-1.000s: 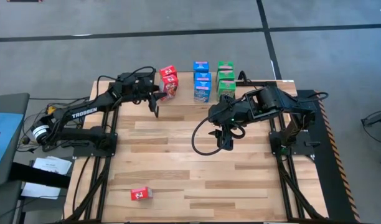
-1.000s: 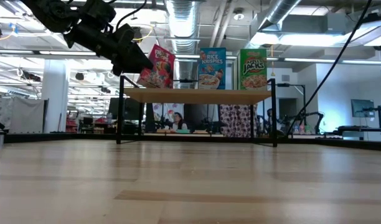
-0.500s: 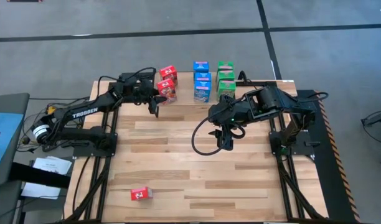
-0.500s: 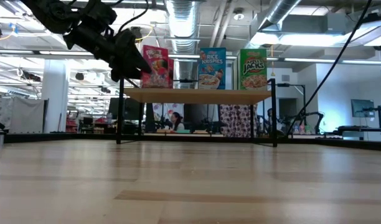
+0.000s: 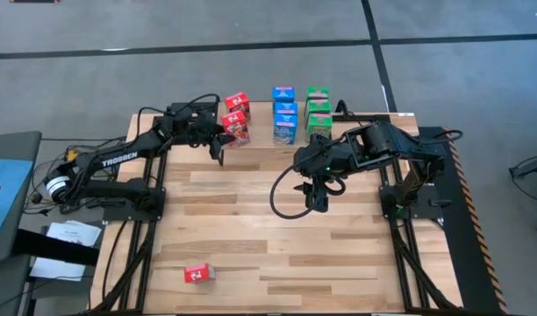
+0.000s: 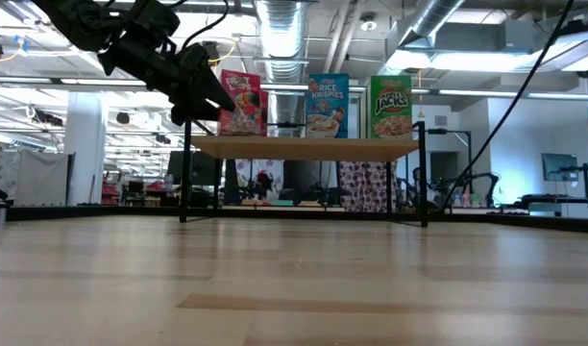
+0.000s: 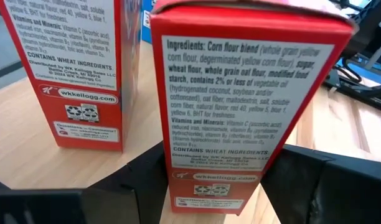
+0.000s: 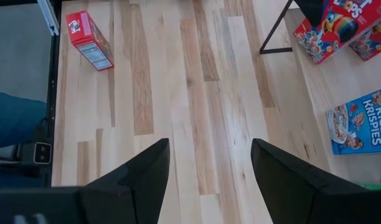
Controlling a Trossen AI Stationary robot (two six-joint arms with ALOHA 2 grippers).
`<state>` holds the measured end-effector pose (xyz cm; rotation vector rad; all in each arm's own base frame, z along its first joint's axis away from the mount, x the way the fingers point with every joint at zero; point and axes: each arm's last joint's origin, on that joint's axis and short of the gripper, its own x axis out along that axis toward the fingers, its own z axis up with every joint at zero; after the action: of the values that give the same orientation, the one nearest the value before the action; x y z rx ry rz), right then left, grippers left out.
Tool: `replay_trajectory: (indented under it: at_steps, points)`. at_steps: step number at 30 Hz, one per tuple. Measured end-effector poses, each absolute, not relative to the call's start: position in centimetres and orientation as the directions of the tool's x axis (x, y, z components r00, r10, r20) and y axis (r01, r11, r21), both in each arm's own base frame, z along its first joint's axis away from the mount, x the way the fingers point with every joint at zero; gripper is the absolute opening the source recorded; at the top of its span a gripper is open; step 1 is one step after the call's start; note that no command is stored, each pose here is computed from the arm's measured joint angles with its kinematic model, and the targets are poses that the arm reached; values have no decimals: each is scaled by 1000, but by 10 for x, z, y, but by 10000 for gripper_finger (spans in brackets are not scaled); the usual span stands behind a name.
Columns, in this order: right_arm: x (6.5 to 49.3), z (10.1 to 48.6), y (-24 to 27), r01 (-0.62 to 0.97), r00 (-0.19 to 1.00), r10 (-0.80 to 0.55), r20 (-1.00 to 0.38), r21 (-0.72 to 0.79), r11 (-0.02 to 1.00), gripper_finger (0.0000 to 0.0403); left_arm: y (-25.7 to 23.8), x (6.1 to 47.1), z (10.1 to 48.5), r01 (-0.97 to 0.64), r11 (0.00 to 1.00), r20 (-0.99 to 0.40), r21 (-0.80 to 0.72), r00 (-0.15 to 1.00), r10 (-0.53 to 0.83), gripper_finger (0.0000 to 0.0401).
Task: Stack cereal on shelf
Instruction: Put the right red cereal box on the shelf
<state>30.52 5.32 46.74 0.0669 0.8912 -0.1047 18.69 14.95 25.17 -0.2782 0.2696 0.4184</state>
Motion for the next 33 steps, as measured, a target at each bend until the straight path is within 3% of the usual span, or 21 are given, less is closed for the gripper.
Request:
replay_trajectory:
  at_steps: [33]
  points:
    - [305,467,53,129,624,-64,-779,22,991,250,149,187,253,-418,898,-307,-138,880,362,208]
